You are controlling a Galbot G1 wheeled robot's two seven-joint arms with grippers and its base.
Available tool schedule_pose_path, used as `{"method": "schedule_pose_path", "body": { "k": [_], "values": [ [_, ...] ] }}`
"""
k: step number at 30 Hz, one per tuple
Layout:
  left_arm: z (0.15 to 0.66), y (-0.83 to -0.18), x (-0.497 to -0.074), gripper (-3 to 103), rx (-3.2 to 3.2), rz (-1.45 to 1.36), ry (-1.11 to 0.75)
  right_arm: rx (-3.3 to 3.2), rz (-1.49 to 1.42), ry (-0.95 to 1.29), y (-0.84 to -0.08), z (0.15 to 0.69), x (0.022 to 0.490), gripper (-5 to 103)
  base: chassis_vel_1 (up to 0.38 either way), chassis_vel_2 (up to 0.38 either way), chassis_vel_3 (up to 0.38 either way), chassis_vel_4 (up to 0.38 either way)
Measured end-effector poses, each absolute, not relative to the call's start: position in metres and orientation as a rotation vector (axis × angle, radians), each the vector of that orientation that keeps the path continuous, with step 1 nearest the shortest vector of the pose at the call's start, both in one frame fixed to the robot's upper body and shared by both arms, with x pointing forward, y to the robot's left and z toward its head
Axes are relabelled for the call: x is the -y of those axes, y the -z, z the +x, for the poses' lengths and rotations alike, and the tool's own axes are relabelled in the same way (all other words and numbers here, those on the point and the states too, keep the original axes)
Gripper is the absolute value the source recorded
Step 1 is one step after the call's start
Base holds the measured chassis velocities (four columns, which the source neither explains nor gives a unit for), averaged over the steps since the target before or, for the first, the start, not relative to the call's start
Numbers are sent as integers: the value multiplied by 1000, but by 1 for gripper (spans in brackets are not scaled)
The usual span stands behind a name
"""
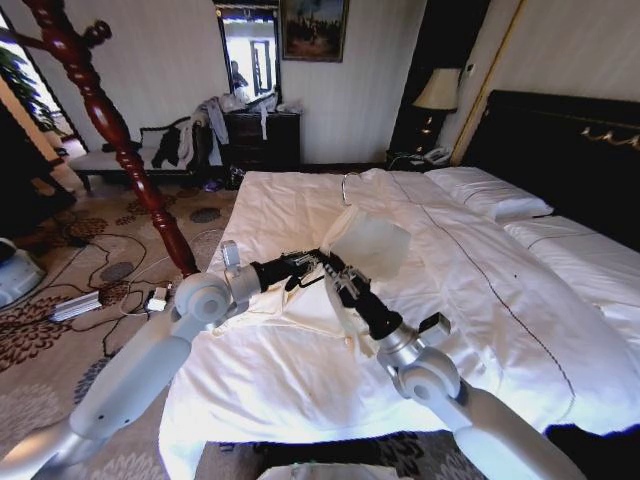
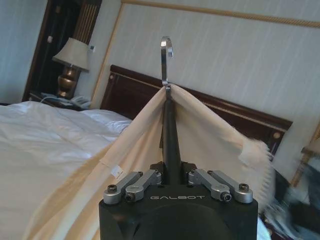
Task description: Pick up the clothes from the bed and hang them on the clothes hanger.
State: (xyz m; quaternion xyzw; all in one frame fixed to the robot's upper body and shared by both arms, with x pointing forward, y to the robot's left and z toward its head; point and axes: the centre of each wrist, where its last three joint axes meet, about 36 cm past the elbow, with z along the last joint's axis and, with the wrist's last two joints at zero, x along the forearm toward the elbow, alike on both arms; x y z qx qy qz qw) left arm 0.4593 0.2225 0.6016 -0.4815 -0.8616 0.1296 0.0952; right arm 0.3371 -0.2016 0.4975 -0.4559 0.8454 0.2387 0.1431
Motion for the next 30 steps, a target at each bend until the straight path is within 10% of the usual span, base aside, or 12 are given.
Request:
{"method": "schedule_pose_path", "body": {
  "k": [8, 17, 30],
  "values": [
    [454, -610, -244, 17, 2582, -1427, -313, -1927, -1952, -322, -483, 364, 249, 63, 0, 0, 0, 0],
    [445, -609, -253, 17, 2581, -1454, -298, -2183, -1618, -154, -524, 375, 272, 96, 0, 0, 0, 0],
    [440, -617, -257, 16, 2631, -1459, -311, -1865, -2194, -265, -506, 353, 276, 100, 0, 0, 0, 0]
  ]
}}
